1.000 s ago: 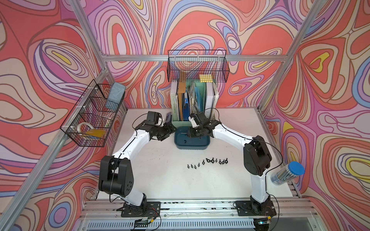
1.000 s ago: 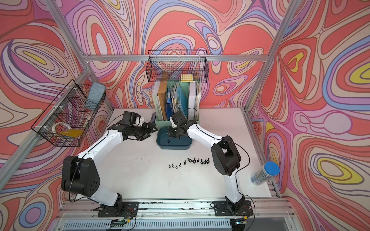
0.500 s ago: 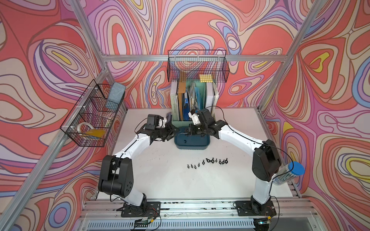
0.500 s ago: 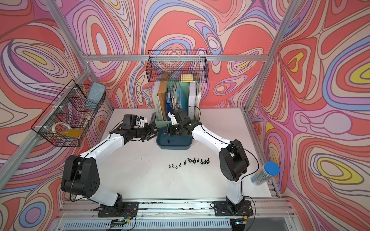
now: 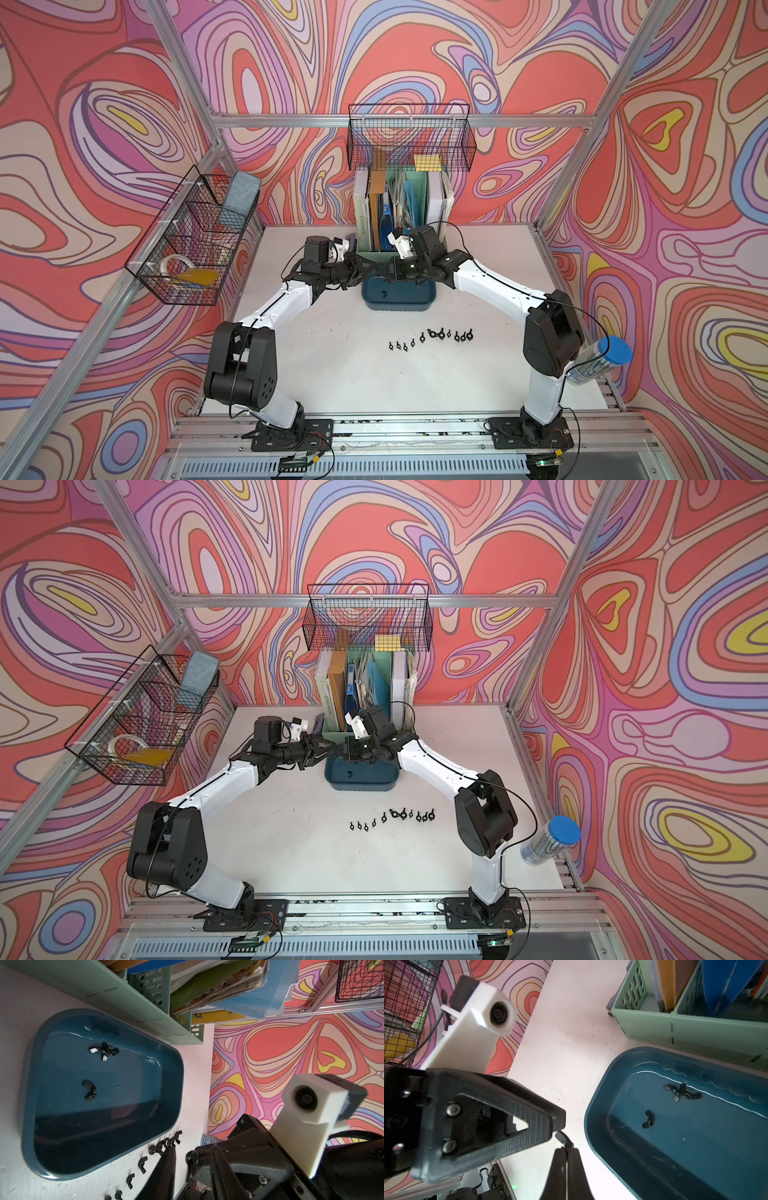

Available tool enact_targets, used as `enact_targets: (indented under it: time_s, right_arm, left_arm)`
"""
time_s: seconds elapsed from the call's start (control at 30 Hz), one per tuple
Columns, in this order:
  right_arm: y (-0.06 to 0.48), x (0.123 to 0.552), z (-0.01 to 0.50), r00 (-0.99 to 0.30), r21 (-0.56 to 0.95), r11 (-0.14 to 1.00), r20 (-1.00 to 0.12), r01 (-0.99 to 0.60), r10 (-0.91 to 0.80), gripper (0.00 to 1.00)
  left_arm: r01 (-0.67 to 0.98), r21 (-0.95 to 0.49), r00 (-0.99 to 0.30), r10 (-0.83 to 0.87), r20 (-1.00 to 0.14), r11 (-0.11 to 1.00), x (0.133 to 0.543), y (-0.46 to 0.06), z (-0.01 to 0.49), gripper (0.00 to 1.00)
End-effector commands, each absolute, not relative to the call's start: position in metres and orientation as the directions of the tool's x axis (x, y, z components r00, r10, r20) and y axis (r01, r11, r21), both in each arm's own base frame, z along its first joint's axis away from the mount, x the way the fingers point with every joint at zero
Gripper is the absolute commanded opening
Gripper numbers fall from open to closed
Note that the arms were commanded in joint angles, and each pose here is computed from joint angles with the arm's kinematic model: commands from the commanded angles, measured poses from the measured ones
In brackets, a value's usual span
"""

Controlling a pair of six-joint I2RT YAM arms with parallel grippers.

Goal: Take out the wing nut from the storage box
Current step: Pick up the wing nut from the storage box, then place the wing nut at the center of the board.

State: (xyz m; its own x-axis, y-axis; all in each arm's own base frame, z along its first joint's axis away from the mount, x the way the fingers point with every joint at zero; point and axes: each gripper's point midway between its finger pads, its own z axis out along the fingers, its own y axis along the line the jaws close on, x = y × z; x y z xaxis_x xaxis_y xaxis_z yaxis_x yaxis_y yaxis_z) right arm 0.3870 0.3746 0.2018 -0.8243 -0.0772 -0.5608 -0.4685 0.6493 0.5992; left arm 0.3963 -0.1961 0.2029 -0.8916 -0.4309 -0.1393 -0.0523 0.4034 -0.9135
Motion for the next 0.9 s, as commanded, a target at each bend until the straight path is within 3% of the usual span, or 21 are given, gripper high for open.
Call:
enact_targets:
  time_s: [0.0,0.07,0.47,0.77,0.87]
  right_arm:
    - [0.38,0.387,0.204,-0.826,0.615,0.63,-0.559,-0.474,-0.076,0.0]
    - [0.38,0.387,0.203,-0.827,0.615,0.631,-0.556,-0.473,-0.077,0.0]
    - [0.383,0.391,0.2,-0.829,0.614,0.632,-0.553,-0.473,-0.083,0.0]
    - [0.384,0.393,0.199,-0.829,0.612,0.634,-0.553,-0.473,-0.084,0.0]
    - [0.384,0.392,0.198,-0.83,0.612,0.635,-0.551,-0.471,-0.084,0.0]
  left_arm:
    - [-0.039,-0.924,-0.898,-0.419,-0.134,0.38,0.398,-0.2,0.201,0.29]
    - [-0.034,-0.929,-0.9,-0.415,-0.131,0.368,0.4,-0.201,0.202,0.22]
    - [-0.054,-0.926,-0.906,-0.408,-0.112,0.373,0.398,-0.203,0.191,0.2]
    - [-0.048,-0.926,-0.913,-0.392,-0.112,0.375,0.396,-0.208,0.19,0.12]
    - [-0.047,-0.923,-0.914,-0.389,-0.114,0.381,0.395,-0.209,0.189,0.01]
